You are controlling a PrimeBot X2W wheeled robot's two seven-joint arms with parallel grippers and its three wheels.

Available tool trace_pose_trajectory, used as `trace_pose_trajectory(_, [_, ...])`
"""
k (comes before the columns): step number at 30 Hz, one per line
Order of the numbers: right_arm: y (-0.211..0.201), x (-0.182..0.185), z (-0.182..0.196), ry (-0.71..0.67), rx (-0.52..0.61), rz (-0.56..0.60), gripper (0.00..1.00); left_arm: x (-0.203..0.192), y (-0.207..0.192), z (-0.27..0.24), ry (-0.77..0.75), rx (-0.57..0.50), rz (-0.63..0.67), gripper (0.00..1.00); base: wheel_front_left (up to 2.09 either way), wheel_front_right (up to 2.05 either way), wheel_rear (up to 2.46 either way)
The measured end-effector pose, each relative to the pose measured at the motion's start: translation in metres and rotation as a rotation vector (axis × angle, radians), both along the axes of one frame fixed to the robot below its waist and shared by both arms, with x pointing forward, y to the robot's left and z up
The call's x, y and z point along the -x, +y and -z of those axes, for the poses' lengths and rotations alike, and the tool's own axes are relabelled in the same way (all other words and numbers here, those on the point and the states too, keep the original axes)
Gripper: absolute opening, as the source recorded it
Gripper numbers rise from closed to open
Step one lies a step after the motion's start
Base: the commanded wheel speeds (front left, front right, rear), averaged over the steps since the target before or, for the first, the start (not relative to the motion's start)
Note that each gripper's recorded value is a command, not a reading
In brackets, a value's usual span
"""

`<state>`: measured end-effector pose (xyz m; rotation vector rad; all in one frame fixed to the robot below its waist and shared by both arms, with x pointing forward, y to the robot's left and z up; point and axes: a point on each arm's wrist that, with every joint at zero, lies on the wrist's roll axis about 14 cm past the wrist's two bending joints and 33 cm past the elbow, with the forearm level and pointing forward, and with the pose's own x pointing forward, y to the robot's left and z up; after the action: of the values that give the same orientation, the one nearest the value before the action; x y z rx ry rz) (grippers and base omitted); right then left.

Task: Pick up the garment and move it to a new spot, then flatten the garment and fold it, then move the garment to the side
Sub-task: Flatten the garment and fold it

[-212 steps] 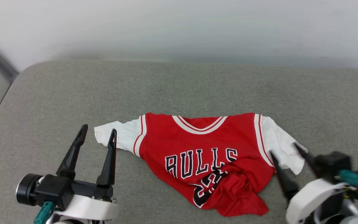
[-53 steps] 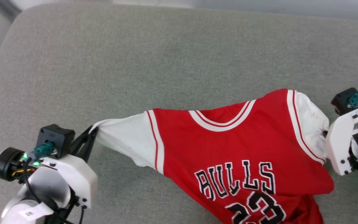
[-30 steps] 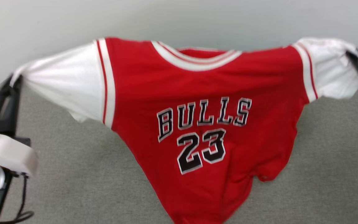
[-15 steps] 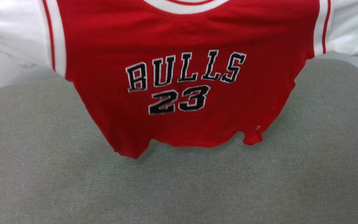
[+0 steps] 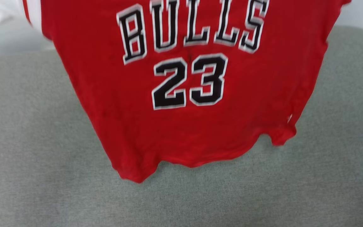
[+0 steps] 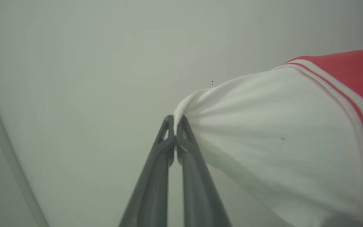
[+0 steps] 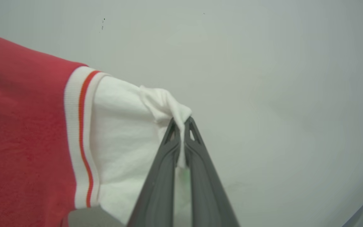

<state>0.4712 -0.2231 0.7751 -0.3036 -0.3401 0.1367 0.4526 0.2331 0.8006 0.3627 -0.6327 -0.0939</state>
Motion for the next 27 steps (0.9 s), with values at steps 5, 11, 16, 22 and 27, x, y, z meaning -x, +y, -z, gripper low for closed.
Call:
trace_pose_trajectory(5, [-0.003, -0.049, 0.001, -0.011, 0.049, 0.033, 0.0, -0.057, -0.002, 0.009, 0.032, -0.058, 0.008, 0.0, 0.0, 0.0, 0.0])
trace_pose_trajectory(11, [0.01, -0.114, 0.02, 0.007, 0.132, 0.037, 0.0, -0.12, -0.006, 0.007, -0.001, -0.087, 0.014, 0.0, 0.0, 0.0, 0.0])
trace_pose_trajectory(16, [0.009, -0.164, 0.029, -0.006, 0.14, 0.061, 0.0, -0.166, -0.011, 0.004, -0.042, -0.091, 0.018, 0.0, 0.0, 0.0, 0.0])
trace_pose_trajectory(22, [0.008, -0.216, 0.051, -0.021, 0.099, 0.086, 0.0, -0.216, -0.004, 0.016, -0.045, -0.077, -0.007, 0.0, 0.0, 0.0, 0.0])
trace_pose_trajectory(27, [0.009, -0.246, 0.087, 0.002, 0.046, 0.088, 0.0, -0.248, 0.002, 0.051, 0.006, -0.062, -0.018, 0.0, 0.0, 0.0, 0.0])
